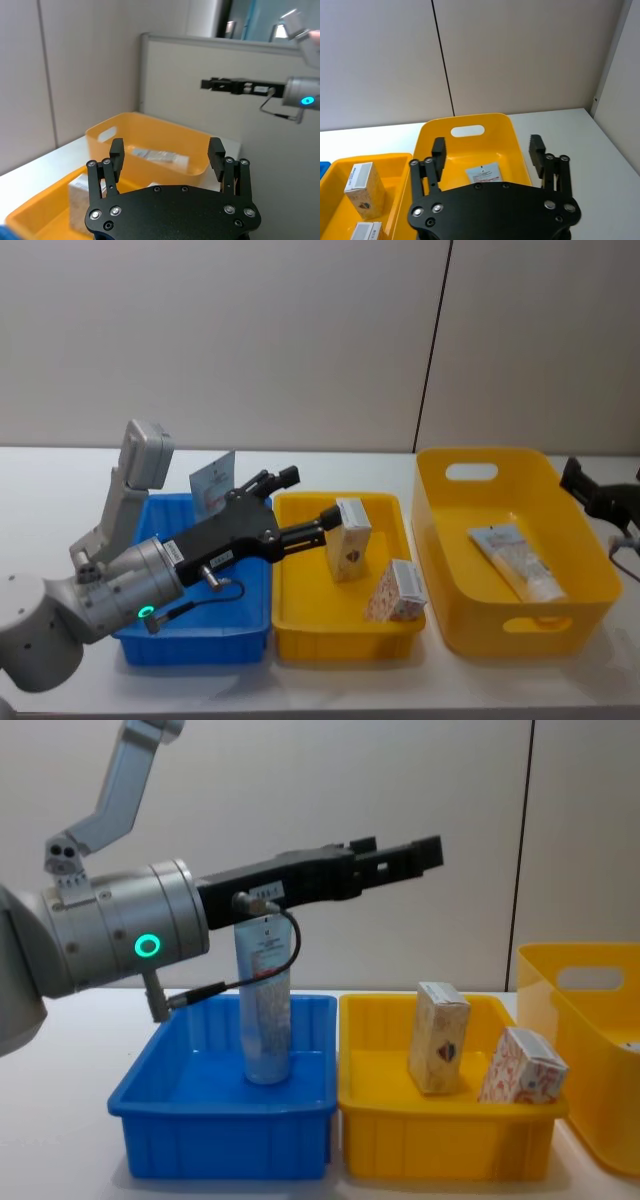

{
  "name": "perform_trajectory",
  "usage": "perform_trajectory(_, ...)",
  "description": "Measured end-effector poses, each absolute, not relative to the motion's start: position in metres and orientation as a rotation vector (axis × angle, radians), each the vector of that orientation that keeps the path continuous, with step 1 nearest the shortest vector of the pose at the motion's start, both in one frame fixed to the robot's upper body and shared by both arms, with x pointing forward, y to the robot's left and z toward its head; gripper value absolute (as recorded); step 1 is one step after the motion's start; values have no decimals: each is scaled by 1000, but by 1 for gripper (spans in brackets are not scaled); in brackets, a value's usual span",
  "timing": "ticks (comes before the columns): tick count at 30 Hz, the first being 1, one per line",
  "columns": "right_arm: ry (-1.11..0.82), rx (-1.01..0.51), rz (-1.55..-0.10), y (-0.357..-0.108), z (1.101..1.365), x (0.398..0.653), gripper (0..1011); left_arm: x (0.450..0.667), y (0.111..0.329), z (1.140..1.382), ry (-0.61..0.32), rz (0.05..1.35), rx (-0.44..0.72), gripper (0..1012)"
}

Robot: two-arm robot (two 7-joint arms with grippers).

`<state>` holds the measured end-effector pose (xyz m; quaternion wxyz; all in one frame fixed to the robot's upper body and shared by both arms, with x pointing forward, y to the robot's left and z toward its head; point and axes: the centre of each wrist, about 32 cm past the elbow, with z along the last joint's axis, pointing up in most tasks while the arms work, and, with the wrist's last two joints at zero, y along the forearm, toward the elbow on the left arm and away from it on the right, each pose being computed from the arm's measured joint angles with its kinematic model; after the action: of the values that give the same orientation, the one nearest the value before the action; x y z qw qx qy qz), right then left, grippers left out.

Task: Bimanual collaborative sorting of washing and personal care products

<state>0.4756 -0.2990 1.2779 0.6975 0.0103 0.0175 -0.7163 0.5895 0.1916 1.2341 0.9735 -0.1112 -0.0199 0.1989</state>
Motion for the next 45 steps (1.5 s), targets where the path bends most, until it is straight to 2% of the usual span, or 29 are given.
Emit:
perform_trajectory(11,13,19,-1552,-290,1267,474,1003,574,194,1227,-58,532,-161,1001)
perform_trajectory(35,-70,22,-1264,-242,1198,449,1004,535,197,1213,-134,820,-34,1001)
perform_trajectory(45,-74,26,-1229,-237,1189,443,1003,519,197,1209,-180,937,7,1001)
